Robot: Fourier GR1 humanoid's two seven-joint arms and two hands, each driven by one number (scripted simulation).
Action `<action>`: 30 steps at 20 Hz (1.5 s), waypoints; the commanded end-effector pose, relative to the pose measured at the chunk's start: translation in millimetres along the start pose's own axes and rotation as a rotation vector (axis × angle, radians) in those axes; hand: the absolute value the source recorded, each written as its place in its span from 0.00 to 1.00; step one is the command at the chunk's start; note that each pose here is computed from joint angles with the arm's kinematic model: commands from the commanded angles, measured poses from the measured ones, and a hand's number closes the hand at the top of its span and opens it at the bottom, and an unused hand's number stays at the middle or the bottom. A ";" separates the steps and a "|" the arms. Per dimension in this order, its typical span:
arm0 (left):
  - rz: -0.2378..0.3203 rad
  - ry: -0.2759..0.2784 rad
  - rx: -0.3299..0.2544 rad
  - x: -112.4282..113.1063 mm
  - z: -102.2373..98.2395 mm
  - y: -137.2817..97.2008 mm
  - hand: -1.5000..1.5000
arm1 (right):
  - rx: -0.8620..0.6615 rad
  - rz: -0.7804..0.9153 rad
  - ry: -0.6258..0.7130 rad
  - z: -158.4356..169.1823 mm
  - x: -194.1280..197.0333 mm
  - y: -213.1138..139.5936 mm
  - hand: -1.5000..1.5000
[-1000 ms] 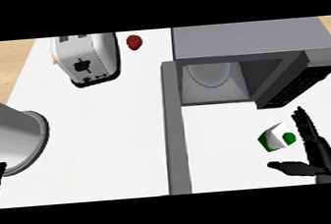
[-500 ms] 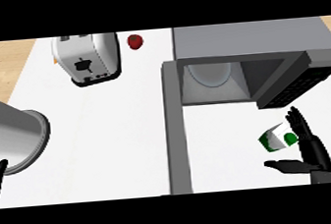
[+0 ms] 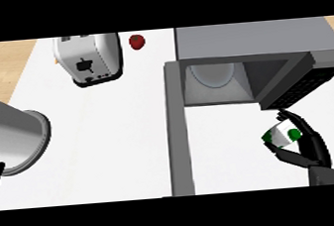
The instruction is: Pick up the milk, place it into the microwave and close the microwave
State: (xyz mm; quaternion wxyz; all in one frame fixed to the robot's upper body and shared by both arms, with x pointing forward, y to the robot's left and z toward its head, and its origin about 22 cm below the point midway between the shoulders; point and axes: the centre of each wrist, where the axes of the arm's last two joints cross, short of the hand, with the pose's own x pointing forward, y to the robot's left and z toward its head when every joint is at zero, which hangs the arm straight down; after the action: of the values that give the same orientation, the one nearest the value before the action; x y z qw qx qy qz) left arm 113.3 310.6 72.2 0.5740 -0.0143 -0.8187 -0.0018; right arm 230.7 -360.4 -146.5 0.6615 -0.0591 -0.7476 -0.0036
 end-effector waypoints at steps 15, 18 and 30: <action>-0.018 -0.003 0.030 5.9 10.7 17.1 0.00 | -0.005 -0.285 -0.149 -38.3 10.7 68.2 1.00; -0.011 0.007 0.026 7.0 11.7 10.5 0.00 | 0.079 -0.353 -0.151 -44.3 15.6 94.9 1.00; -0.005 0.016 0.036 -3.1 24.7 21.1 0.00 | 0.217 -0.292 -0.182 -7.4 82.8 137.6 1.00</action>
State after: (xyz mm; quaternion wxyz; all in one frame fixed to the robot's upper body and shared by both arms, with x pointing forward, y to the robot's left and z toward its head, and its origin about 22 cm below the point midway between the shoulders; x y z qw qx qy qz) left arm 95.3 326.5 65.2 0.5806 0.0045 -0.8141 0.0128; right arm 254.1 -239.7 -99.2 0.5947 0.1070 -0.7967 -0.0131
